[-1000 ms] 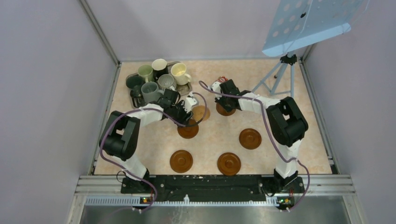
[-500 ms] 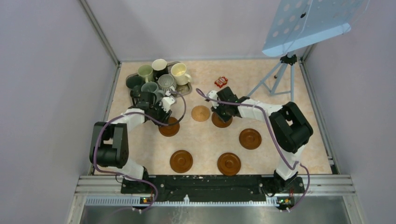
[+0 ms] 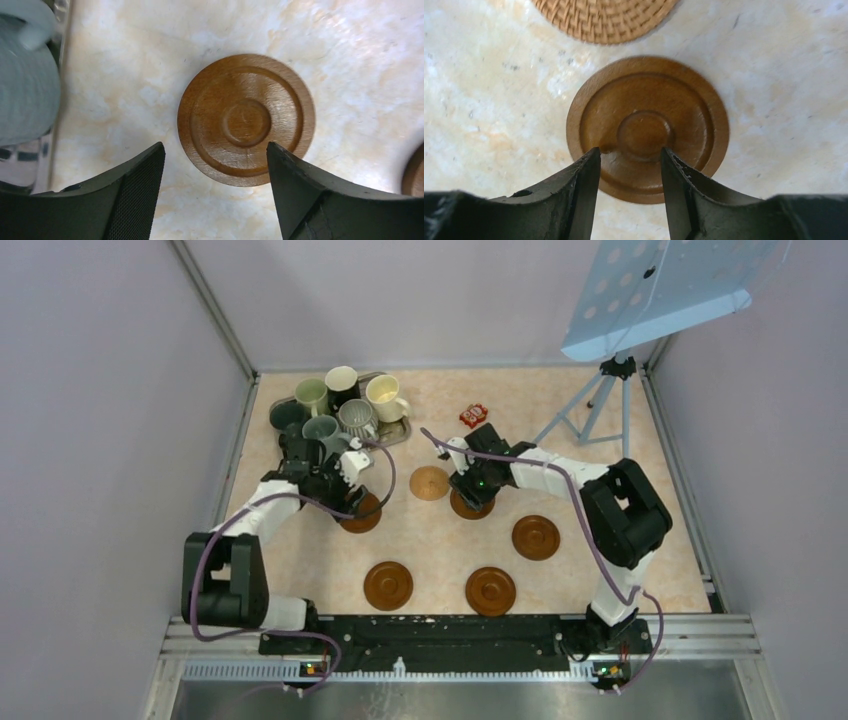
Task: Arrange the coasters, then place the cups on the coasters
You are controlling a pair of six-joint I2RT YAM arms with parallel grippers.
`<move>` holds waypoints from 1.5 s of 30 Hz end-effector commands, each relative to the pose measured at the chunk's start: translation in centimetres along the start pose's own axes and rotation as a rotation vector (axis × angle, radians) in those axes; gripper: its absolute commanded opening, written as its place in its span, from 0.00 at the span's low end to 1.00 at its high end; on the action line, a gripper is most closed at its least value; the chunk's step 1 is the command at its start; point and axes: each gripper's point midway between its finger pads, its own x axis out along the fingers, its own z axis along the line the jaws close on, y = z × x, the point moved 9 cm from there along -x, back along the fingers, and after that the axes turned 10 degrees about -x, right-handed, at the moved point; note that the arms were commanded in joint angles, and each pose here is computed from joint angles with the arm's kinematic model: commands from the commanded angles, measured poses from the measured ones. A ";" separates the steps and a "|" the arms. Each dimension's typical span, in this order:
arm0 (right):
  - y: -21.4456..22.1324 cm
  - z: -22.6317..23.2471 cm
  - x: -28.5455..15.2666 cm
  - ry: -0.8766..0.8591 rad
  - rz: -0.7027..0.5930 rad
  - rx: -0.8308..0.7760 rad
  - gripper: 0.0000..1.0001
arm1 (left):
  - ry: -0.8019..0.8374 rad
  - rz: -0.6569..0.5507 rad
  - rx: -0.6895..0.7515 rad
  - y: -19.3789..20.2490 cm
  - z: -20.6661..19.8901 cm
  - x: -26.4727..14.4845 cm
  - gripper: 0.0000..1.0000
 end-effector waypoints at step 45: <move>-0.4 -3.8 -1.8 0.024 -0.132 0.160 0.48 | 0.272 0.125 0.257 -5.0 -8.8 7.7 0.51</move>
